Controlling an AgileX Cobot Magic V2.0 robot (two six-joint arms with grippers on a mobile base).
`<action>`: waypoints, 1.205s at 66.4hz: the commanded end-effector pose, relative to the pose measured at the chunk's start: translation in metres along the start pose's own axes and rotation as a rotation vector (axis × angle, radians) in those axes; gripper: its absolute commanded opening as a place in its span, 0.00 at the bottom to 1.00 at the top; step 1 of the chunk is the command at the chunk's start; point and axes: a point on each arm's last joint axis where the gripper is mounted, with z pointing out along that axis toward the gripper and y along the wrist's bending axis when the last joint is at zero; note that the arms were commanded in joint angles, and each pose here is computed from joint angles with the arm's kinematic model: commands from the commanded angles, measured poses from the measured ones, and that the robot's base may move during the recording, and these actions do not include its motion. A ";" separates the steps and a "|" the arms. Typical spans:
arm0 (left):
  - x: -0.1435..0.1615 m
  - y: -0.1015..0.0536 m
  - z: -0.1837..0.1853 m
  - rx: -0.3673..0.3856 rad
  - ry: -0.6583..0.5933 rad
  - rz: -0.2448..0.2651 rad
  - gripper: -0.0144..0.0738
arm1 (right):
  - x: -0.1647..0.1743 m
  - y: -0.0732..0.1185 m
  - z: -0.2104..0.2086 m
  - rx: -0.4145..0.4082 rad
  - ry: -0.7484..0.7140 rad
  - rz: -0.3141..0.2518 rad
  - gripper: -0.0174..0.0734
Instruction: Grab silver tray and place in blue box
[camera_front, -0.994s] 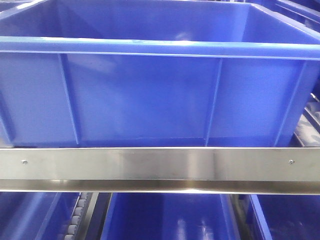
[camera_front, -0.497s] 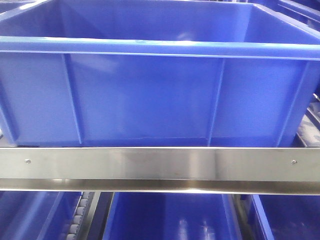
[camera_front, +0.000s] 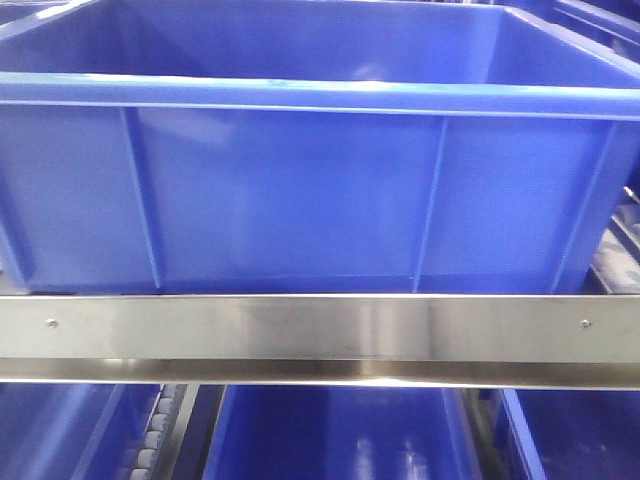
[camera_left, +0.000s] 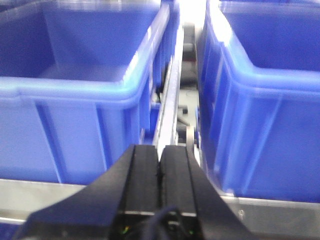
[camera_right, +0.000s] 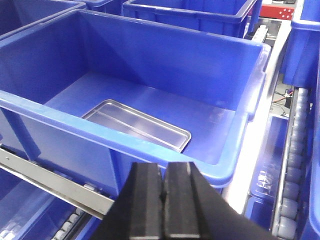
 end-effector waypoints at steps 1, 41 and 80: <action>-0.009 0.000 -0.002 0.001 -0.096 -0.007 0.04 | -0.017 0.002 -0.002 -0.018 -0.108 -0.025 0.26; -0.010 0.000 -0.002 0.001 -0.097 -0.007 0.04 | -0.017 0.002 -0.002 -0.018 -0.108 -0.025 0.26; -0.010 0.000 -0.002 0.001 -0.097 -0.007 0.04 | 0.053 -0.024 -0.015 0.418 -0.181 0.005 0.26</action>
